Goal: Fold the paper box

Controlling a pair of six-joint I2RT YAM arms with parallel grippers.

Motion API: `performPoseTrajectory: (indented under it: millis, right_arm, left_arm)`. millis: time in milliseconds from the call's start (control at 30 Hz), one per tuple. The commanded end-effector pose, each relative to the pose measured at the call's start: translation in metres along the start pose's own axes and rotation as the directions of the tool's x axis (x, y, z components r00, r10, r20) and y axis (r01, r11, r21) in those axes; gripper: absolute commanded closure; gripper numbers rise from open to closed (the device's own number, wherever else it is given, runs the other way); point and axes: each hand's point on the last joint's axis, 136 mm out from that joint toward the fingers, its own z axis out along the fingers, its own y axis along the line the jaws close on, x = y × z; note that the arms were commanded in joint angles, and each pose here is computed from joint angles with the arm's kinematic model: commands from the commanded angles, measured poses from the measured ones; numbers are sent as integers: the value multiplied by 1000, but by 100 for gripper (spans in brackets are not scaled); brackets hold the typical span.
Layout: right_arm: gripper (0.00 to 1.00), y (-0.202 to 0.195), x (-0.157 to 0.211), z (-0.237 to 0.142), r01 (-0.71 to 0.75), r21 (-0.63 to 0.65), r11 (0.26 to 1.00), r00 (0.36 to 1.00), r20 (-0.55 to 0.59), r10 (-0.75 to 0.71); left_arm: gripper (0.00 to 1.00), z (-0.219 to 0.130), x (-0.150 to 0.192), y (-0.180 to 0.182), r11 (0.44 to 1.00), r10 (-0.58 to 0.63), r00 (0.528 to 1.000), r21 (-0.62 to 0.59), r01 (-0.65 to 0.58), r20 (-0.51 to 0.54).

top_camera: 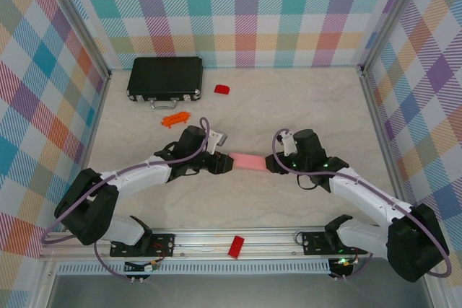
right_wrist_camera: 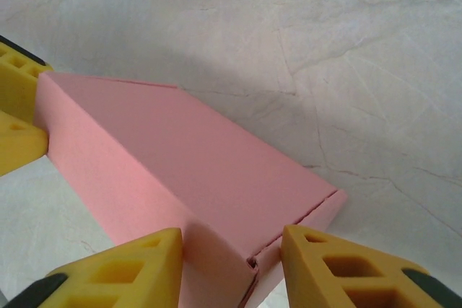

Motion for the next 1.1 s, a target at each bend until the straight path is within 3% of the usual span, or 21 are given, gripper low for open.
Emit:
performPoseTrajectory:
  millis: [0,400,633,733,933,1067]
  right_arm:
    - [59,7,30,4,-6,-39,999,997,-82,3]
    - [59,-8,37,12,-23,38,999,996,-87,26]
    - [58,-30,29,11,-54,168,984,997,-43,62]
    - [56,-49,22,8,-82,279,957,996,-10,88]
    - [54,-96,2,-8,-174,495,852,985,72,159]
    - [53,-124,-18,-28,-259,542,799,966,159,205]
  left_arm:
    - [59,4,22,0,999,34,999,-6,-34,-27]
    - [59,19,39,29,995,-11,999,-103,8,-34]
    - [54,19,26,30,992,-25,999,-120,28,20]
    - [48,13,13,31,988,-17,998,-154,25,55]
    - [45,-6,-13,62,935,-27,991,-348,72,133]
    - [41,-39,-31,99,836,-57,978,-526,156,199]
